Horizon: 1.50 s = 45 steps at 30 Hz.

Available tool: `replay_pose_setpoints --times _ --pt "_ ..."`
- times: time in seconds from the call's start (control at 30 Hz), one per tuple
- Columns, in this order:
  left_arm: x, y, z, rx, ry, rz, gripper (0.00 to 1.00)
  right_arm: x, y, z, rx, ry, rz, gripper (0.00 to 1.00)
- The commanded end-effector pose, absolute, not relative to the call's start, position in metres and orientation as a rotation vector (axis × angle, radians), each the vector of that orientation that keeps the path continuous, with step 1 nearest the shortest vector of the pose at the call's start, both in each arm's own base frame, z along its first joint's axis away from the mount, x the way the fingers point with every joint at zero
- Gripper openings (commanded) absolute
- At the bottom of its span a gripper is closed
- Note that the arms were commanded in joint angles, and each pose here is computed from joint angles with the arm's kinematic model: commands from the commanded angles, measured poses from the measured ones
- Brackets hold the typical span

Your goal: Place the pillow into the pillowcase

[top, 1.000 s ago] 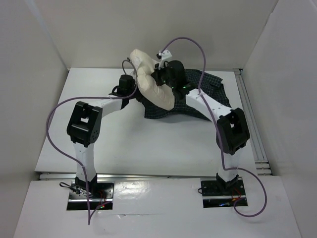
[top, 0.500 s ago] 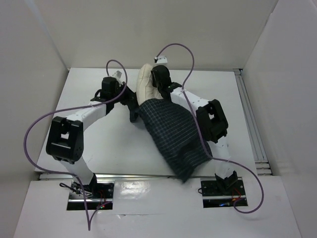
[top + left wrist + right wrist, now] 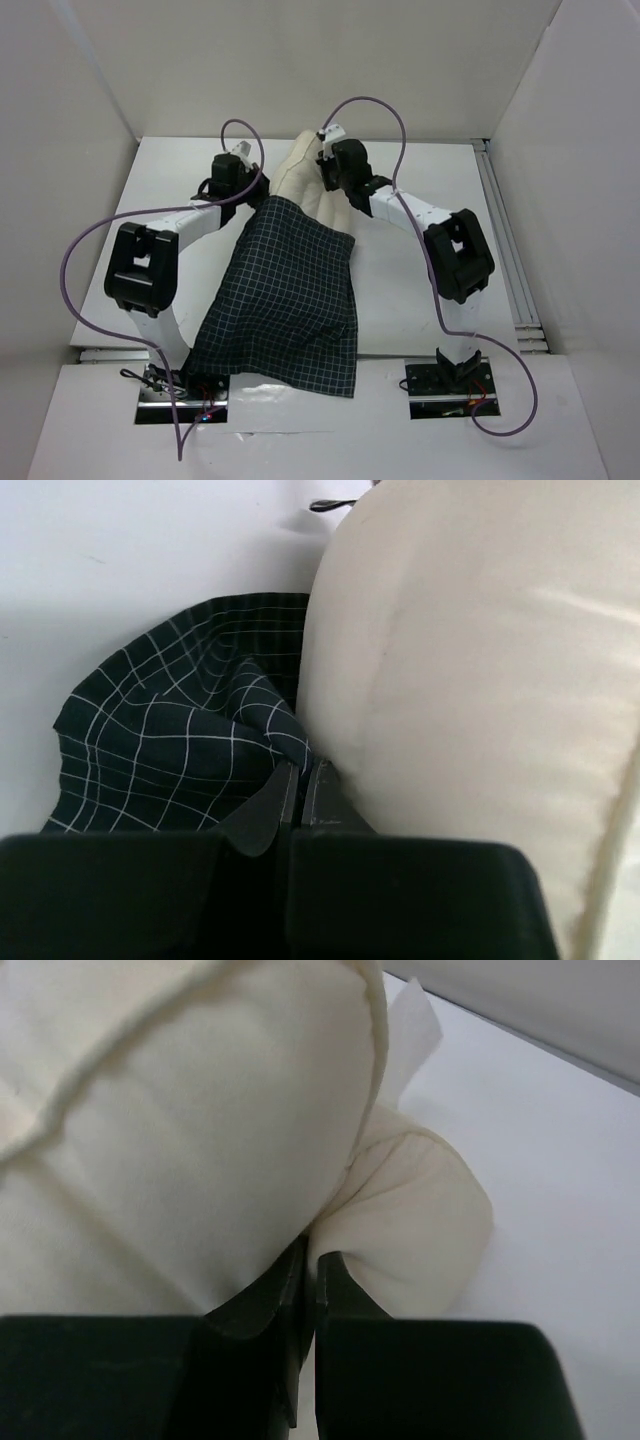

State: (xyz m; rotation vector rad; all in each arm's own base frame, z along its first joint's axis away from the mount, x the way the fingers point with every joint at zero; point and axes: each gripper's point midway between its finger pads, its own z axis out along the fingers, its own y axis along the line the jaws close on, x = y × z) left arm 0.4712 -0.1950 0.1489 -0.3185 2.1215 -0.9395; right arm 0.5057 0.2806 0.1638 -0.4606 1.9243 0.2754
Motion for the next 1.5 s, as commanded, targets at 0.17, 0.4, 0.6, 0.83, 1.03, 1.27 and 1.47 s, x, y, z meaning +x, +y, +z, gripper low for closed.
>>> replay_pose_setpoints --times 0.17,0.4,0.6,0.83,1.03,1.27,1.47 --pt "0.509 -0.231 0.225 -0.166 1.888 -1.020 0.00 0.488 0.349 0.156 -0.780 1.930 0.417 0.00" --pt "0.536 -0.223 0.193 -0.399 1.992 -0.923 0.00 0.527 0.332 0.188 -0.590 1.966 0.278 0.99" --pt "0.545 -0.195 0.149 -0.520 2.168 -0.785 1.00 0.495 0.294 0.205 -0.503 2.013 0.323 1.00" --pt "0.523 -0.118 0.157 -0.654 2.183 -0.300 1.00 0.420 0.253 0.187 -0.483 2.192 0.344 1.00" --pt "0.517 -0.059 0.200 -0.723 2.115 -0.007 1.00 0.361 0.218 0.160 -0.394 2.328 0.330 1.00" --pt "0.533 -0.086 0.205 -0.548 2.186 -0.127 1.00 0.308 0.215 0.118 -0.316 2.482 0.471 1.00" --pt "0.553 -0.191 0.203 -0.188 2.154 -0.493 1.00 0.295 0.225 0.086 -0.308 2.541 0.548 0.82"
